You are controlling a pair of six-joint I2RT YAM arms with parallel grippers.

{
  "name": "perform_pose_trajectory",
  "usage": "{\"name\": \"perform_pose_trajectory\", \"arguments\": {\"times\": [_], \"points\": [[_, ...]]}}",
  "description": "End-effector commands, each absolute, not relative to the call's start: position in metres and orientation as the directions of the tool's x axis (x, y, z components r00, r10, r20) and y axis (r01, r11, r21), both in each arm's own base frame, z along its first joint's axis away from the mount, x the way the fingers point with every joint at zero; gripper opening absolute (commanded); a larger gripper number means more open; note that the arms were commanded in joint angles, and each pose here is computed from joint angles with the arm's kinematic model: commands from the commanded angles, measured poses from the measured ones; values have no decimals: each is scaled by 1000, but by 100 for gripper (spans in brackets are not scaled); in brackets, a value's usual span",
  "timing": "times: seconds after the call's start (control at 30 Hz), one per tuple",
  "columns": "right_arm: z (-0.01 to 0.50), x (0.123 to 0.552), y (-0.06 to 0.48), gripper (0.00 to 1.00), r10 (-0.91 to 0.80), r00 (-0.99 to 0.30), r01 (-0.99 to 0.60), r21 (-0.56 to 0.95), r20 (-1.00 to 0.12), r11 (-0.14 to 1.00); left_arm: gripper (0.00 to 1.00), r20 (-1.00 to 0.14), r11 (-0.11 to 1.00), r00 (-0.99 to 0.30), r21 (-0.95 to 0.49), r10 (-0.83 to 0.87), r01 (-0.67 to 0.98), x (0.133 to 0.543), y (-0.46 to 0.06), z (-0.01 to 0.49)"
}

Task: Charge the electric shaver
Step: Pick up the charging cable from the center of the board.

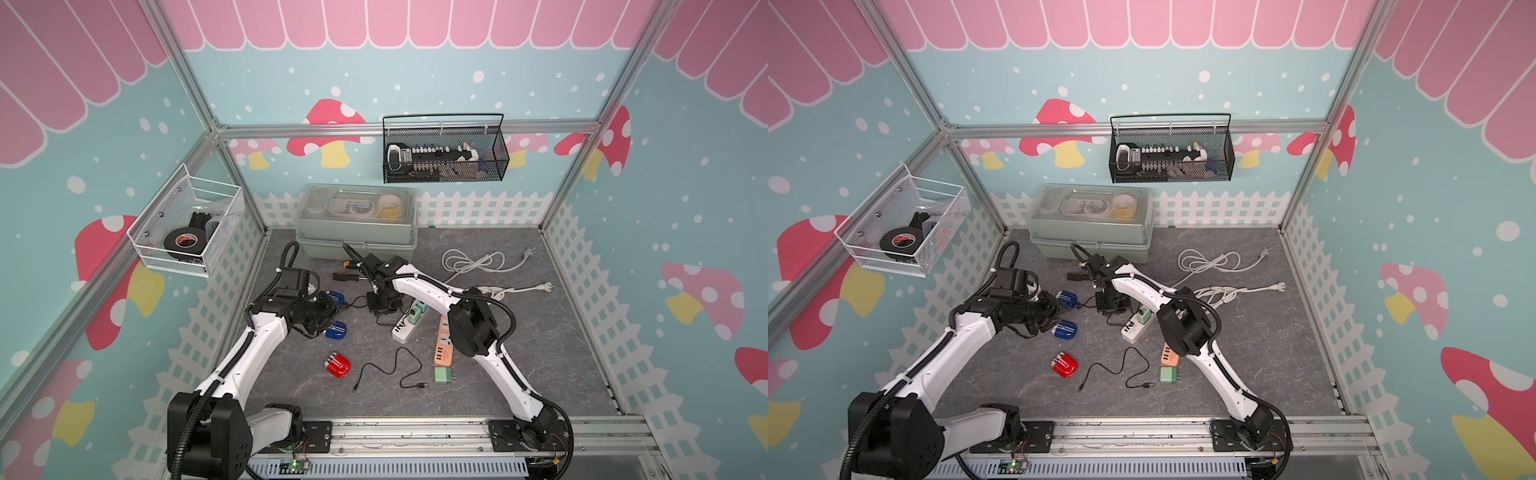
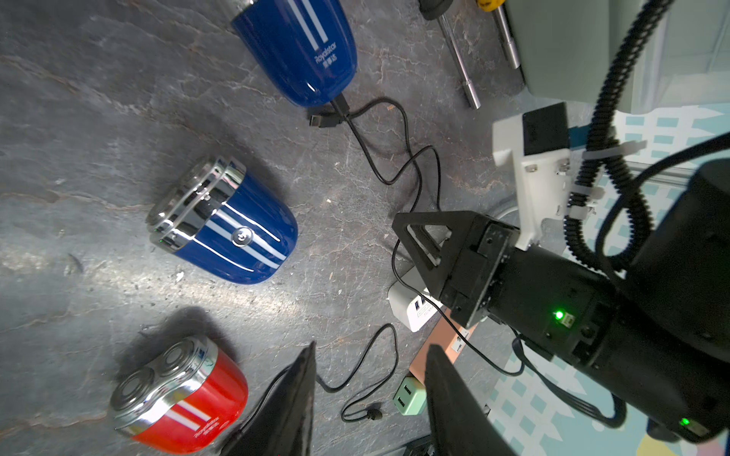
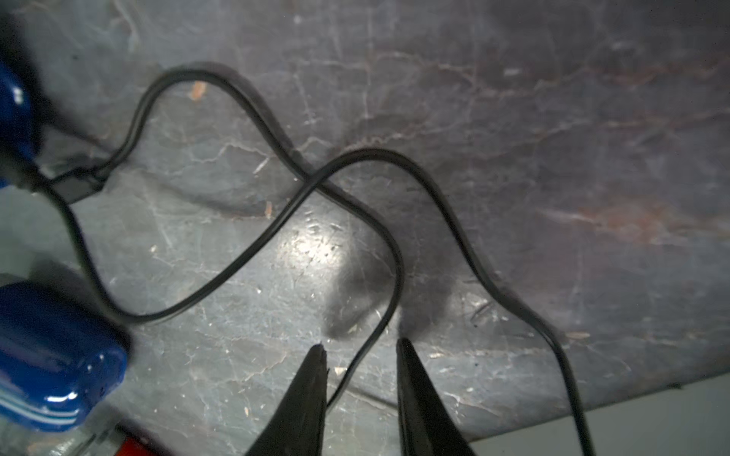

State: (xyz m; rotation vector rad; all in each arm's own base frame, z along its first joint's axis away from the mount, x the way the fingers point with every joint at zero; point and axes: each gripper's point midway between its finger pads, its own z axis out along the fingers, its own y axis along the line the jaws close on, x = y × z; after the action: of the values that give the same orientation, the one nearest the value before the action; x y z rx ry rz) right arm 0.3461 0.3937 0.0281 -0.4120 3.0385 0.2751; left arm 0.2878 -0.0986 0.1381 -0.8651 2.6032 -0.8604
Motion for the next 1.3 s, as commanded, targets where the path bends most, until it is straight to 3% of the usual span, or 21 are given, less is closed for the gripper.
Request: {"name": "perform_pose_trajectory", "arguments": {"times": [0.0,0.13,0.47,0.6,0.7,0.8,0.9,1.27], "points": [[24,344,393,16,-254,-965,-261,171,-63,950,44,-81,638,-792,-643,-606,-423,297,-105,150],[36,340,392,0,-305,-950,-312,181,-67,933,44,-59,632,-793,-640,-607,-436,295,-107,145],[89,279,371,0,-523,-851,-508,321,-48,799,53,122,463,-716,-686,-687,-562,301,-141,134],[102,271,368,0,-539,-836,-537,357,-104,765,54,173,406,-652,-658,-738,-634,298,-159,130],[112,271,370,0,-519,-841,-534,386,-151,752,56,239,294,-539,-628,-808,-720,295,-157,120],[122,271,372,0,-500,-842,-536,408,-201,739,67,281,158,-405,-618,-870,-770,299,-149,110],[129,270,372,0,-483,-843,-537,427,-236,728,70,363,8,-290,-613,-885,-790,312,-150,97],[146,270,363,0,-437,-851,-525,455,-292,719,70,492,-97,-185,-493,-851,-865,321,-178,71]]}}
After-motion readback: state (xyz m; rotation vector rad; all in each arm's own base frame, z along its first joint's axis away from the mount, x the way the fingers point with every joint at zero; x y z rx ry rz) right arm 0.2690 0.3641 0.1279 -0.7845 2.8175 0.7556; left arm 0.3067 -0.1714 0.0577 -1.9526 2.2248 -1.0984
